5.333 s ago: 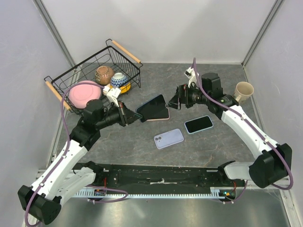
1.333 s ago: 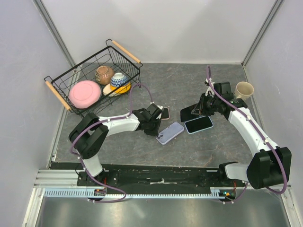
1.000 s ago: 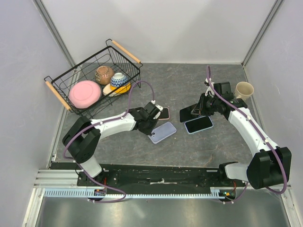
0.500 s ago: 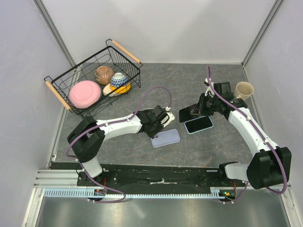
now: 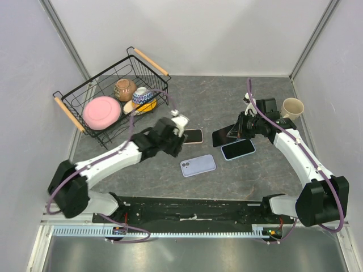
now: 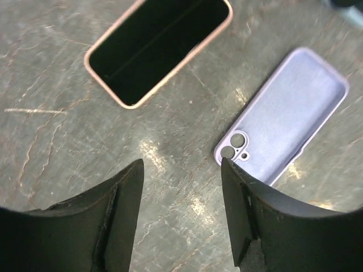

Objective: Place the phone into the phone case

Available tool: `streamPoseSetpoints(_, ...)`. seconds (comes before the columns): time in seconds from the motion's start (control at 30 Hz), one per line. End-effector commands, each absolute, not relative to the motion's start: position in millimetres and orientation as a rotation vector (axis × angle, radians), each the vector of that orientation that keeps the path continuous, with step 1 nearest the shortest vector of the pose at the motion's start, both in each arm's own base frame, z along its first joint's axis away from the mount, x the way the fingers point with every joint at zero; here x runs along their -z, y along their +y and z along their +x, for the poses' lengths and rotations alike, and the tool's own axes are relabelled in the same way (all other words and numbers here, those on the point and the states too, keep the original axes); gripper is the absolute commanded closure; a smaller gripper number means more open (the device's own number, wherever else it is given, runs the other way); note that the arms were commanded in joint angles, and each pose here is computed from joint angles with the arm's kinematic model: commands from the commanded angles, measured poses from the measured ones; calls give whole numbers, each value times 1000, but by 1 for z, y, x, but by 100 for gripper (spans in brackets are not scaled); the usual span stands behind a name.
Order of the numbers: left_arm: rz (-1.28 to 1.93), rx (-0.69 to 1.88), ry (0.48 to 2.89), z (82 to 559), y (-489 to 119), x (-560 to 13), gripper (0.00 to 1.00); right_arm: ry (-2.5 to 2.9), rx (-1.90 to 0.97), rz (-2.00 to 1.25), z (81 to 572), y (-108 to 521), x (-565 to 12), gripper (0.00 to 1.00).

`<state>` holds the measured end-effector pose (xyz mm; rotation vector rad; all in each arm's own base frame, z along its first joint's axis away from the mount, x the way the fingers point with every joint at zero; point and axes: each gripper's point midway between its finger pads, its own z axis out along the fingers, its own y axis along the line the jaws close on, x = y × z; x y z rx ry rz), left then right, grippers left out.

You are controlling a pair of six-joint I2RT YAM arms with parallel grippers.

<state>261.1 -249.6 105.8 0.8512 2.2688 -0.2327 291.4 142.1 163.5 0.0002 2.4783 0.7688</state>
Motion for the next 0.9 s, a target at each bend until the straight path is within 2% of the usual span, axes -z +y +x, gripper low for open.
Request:
streamPoseSetpoints(0.0,524,652,2287,254,-250,-135,36,2357,-867,-60,301,155,-192,100)
streamPoseSetpoints(0.13,337,917,2299,241,-234,-147,37,2349,-891,-64,301,158,-193,100)
streamPoseSetpoints(0.23,230,1141,2228,232,-224,-160,37,2341,-909,-69,300,160,-194,100)
streamPoseSetpoints(0.27,203,1187,2132,240,-218,-177,36,2335,-912,-73,300,161,-196,100)
streamPoseSetpoints(0.33,158,1336,2132,224,-216,-174,36,2335,-917,-73,300,161,-195,100)
streamPoseSetpoints(0.57,78,1455,2064,223,-200,-174,35,2326,-937,-87,299,163,-197,100)
streamPoseSetpoints(0.87,103,1472,2080,228,-202,-173,35,2313,-1055,-106,291,177,-192,100)
